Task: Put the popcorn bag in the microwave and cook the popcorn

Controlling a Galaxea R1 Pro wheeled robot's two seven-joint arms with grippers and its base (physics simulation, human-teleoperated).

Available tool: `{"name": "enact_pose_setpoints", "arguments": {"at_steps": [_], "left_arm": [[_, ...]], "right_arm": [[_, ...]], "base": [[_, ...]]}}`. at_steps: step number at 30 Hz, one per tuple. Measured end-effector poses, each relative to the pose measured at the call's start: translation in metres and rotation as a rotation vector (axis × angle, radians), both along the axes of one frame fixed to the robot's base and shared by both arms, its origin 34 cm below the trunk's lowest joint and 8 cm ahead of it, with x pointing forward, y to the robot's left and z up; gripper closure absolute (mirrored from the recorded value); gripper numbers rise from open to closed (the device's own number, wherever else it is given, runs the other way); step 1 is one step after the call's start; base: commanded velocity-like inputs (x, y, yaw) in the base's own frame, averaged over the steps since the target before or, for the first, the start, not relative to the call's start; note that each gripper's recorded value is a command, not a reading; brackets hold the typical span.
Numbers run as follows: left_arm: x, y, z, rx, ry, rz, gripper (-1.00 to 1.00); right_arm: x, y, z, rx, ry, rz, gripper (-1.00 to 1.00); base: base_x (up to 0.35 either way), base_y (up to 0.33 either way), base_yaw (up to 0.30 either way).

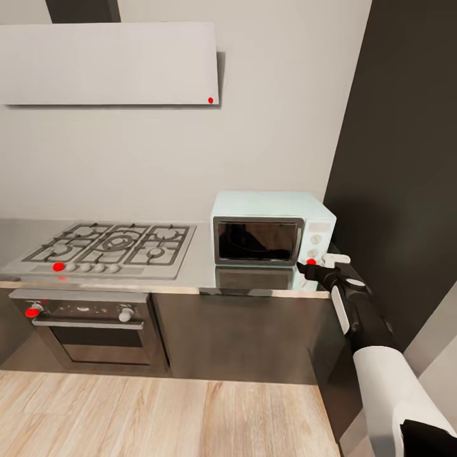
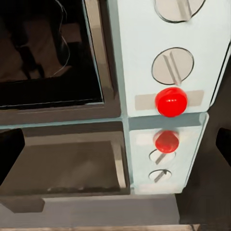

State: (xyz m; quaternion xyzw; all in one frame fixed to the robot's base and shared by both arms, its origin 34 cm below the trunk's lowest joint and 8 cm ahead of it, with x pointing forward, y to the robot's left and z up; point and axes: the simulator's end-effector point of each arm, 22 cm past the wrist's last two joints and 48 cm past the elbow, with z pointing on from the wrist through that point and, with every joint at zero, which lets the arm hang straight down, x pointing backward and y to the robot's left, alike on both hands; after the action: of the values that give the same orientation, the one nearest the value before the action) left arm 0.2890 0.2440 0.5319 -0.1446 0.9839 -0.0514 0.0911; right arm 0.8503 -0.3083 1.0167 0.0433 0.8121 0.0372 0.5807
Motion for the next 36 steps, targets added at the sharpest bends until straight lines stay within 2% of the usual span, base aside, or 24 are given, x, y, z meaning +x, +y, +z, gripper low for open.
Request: {"name": "enact_pose_setpoints", "arguments": {"at_steps": [7, 13, 21, 36], "left_arm": [[0.0, 0.0, 0.0, 0.0, 0.0, 0.0, -1.0], [0.0, -0.001, 0.0, -0.001, 0.0, -0.002, -1.0], [0.0, -0.001, 0.0, -0.001, 0.0, 0.0, -1.0], [0.0, 0.0, 0.0, 0.0, 0.0, 0.0, -1.0]], "right_arm": [[0.004, -0.004, 0.006, -0.012, -0.06, 0.005, -1.0], [0.003, -0.009, 0.0, -0.022, -0.057, 0.011, -1.0], [0.003, -0.009, -0.001, -0.023, -0.057, 0.011, -1.0], [0.004, -0.004, -0.004, -0.029, -0.043, -0.004, -1.0]], "base": [[0.003, 0.0, 0.0], [0.0, -0.001, 0.0], [0.0, -0.165, 0.0], [0.0, -0.005, 0.0]]}}
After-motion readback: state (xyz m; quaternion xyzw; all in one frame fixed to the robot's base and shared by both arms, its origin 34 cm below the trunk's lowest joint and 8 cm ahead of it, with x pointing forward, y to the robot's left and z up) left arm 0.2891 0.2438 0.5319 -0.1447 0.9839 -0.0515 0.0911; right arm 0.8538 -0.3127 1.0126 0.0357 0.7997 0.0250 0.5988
